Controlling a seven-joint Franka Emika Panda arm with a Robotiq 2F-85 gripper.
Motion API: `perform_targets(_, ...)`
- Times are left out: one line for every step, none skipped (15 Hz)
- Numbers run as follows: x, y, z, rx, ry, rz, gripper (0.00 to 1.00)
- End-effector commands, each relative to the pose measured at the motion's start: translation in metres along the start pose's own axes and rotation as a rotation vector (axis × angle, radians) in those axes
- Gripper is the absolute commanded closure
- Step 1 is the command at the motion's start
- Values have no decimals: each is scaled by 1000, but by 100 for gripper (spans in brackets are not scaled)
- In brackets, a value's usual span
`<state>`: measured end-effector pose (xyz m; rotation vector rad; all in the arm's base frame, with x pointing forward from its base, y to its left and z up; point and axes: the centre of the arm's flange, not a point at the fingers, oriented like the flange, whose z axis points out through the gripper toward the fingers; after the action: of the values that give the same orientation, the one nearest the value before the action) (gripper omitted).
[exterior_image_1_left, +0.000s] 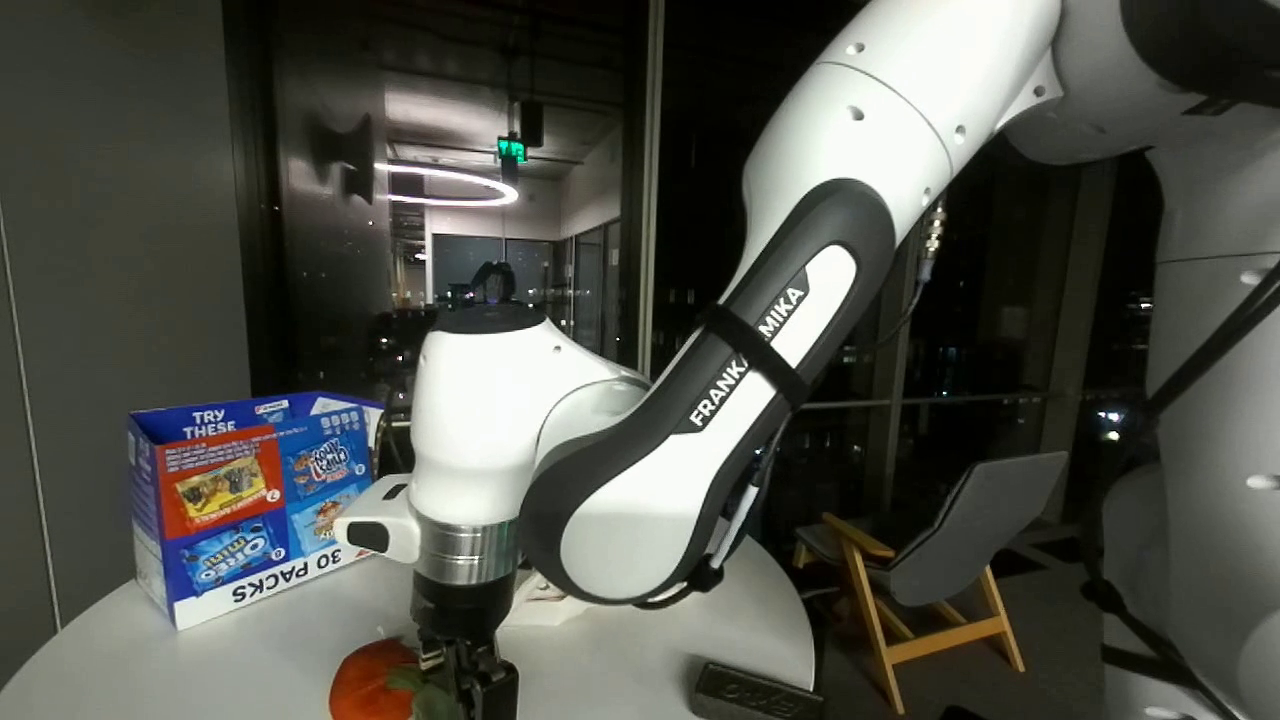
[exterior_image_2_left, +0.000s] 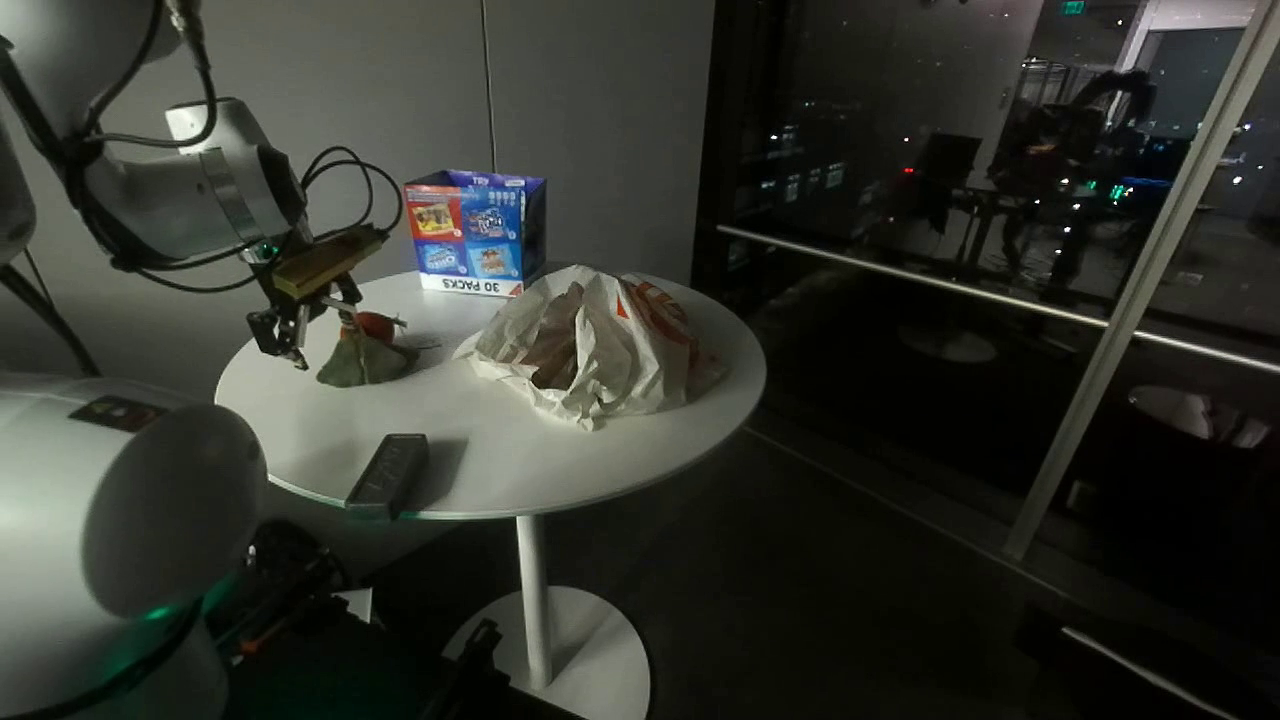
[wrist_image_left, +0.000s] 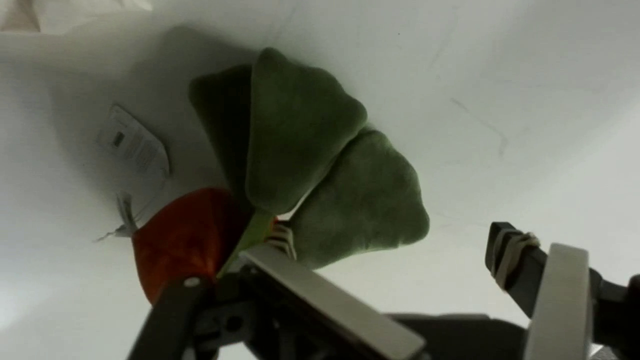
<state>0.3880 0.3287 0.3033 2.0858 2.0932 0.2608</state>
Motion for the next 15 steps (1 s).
perform_targets(14,26,9,-88,1,22,0)
perform_targets(16,32,8,-113,-6,25,0)
perform_targets(18,38,7,-136,-20,34,0)
perform_targets(19,45,8,-148,-28,36,0)
perform_targets(19,52,11,-143,-34,45,0)
perform_targets(18,57,16,-124,-37,52,0)
perform_targets(18,61,22,-98,-34,60,0)
perform_targets(19,64,29,-74,-36,73,0)
perform_targets(19,66,36,-55,-38,83,0)
perform_targets(19,68,43,-41,-47,91,0)
perform_targets(19,69,50,-33,-54,93,0)
perform_targets(19,70,55,-28,-60,97,0)
perform_targets(18,72,58,-22,-68,88,25)
perform_targets(17,72,61,-20,-76,82,26)
perform_targets(17,73,61,-21,-87,90,34)
